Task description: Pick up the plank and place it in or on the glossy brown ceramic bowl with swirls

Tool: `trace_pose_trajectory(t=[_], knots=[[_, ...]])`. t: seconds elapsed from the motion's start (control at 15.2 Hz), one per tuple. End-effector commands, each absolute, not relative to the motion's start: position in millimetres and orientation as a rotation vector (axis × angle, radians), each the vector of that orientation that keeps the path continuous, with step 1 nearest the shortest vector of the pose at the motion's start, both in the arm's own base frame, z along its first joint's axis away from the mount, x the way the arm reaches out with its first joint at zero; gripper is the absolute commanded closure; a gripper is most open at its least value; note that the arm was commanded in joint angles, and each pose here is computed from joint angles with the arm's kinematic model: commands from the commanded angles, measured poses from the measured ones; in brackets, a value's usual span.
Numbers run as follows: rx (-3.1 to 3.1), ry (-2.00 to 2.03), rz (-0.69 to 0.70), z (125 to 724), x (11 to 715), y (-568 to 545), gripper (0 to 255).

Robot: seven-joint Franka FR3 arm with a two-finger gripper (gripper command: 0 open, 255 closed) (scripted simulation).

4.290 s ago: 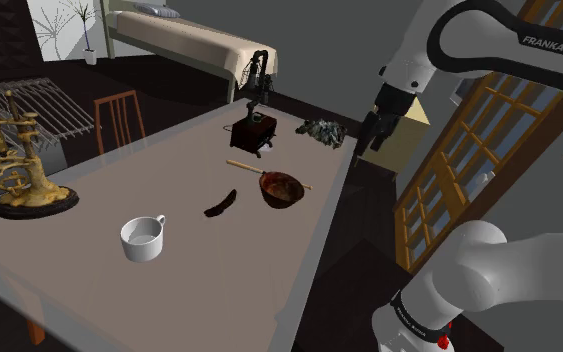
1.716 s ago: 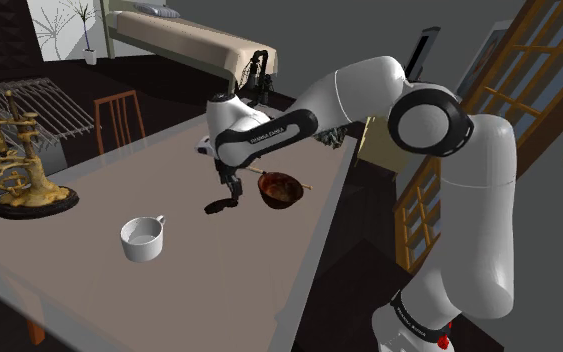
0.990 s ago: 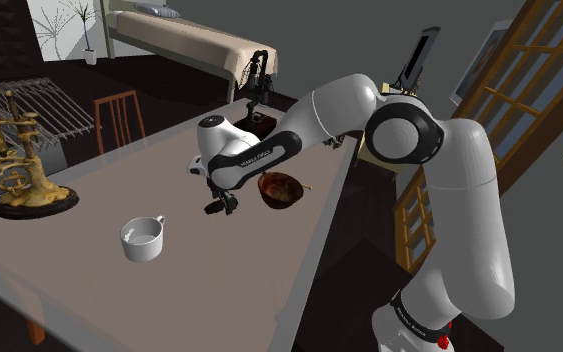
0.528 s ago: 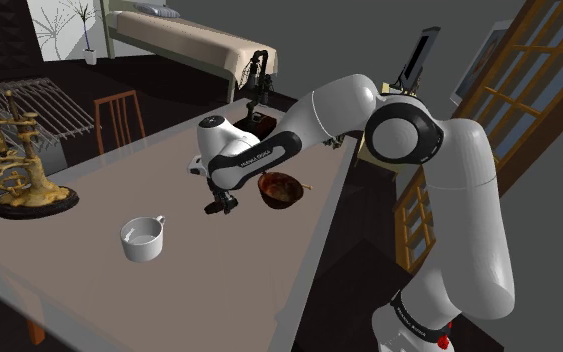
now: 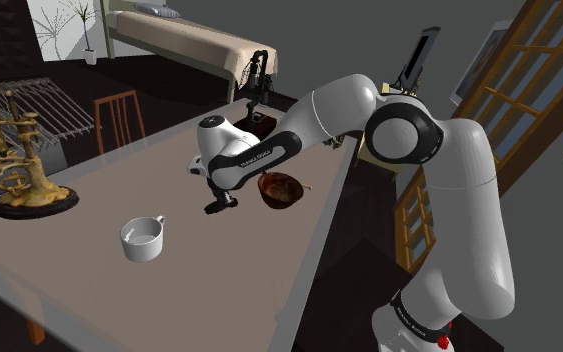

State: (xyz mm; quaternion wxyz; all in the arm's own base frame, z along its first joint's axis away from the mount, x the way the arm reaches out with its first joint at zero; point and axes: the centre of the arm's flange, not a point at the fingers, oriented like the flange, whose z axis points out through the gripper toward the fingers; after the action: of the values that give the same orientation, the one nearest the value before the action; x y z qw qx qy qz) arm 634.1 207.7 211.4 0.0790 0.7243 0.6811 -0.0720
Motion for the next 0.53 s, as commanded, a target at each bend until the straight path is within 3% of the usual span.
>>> trace_pose_trajectory(t=[0.0,0.07,0.26,0.46], knots=[[2.168,2.038,-0.216,211,634,208,255],[2.168,2.038,-0.216,211,634,208,0],[2.304,2.148,-0.049,215,671,154,0],[2.321,2.162,-0.026,204,675,147,0]])
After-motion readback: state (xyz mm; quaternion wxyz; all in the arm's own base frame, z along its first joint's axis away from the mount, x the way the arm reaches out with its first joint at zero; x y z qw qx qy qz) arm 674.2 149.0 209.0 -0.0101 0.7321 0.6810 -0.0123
